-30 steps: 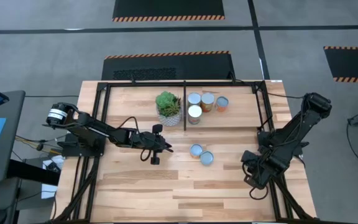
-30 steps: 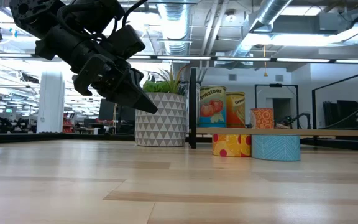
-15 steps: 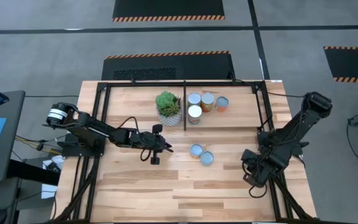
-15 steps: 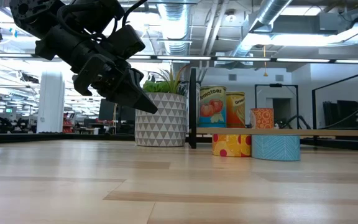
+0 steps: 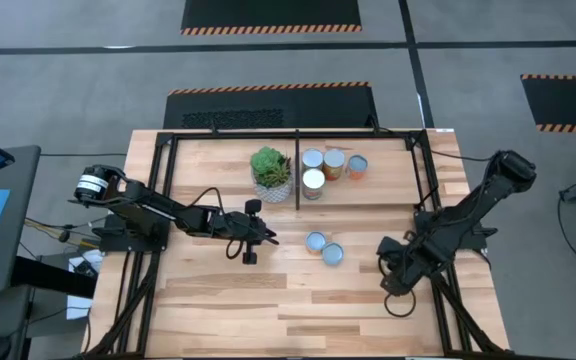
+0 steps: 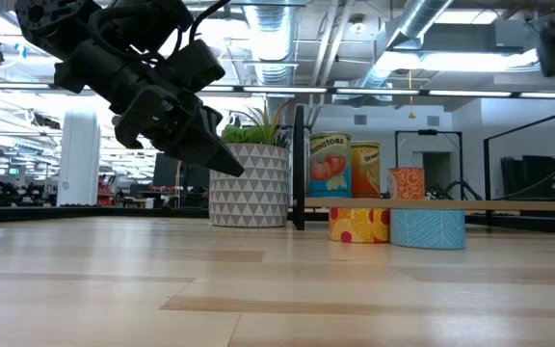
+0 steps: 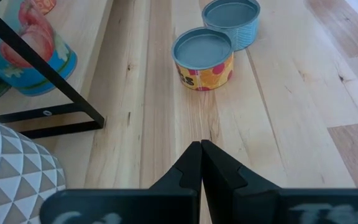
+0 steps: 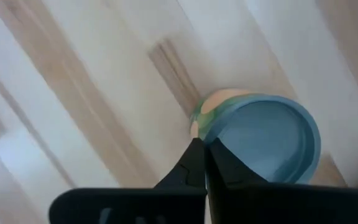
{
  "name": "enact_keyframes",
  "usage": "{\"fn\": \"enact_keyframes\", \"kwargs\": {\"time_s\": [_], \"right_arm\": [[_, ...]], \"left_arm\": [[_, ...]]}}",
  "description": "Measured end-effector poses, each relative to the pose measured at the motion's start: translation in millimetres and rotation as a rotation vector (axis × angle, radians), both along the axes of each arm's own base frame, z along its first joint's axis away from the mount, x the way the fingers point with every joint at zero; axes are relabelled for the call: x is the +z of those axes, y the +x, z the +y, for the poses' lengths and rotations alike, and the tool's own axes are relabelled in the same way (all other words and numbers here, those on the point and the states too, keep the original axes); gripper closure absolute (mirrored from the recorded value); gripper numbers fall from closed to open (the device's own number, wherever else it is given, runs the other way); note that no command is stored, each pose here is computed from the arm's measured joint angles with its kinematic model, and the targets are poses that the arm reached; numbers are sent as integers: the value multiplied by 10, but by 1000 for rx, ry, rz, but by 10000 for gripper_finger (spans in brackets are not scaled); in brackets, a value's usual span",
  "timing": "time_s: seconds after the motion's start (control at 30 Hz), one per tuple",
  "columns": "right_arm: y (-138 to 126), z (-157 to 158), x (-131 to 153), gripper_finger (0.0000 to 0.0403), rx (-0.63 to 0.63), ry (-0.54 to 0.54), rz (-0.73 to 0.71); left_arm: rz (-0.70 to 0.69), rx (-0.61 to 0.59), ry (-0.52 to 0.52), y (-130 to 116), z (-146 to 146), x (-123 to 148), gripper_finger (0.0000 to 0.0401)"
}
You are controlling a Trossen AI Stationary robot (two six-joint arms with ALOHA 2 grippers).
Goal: Pick and place cans onto a shelf
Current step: Put the canned peaches on the shelf
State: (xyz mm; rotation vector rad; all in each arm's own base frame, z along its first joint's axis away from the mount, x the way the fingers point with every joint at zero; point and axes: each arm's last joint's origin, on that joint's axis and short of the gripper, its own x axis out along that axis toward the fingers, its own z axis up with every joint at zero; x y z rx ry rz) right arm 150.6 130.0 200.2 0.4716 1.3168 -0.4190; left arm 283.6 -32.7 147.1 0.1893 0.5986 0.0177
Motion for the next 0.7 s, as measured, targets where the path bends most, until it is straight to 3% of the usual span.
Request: {"fn": "enact_keyframes", "kwargs": {"time_s": [0.33,0.53,0.7], "right_arm": [[414,-391,342,399,171,-178,-99],[588,-841,358,398,208,-283,-70],[661,-1184,366,396,161,-314,-55]], "left_arm": [[0,-6,12,1,1,1,401],[0,-6,12,1,1,1,401],[0,-6,12,1,1,1,401]]}}
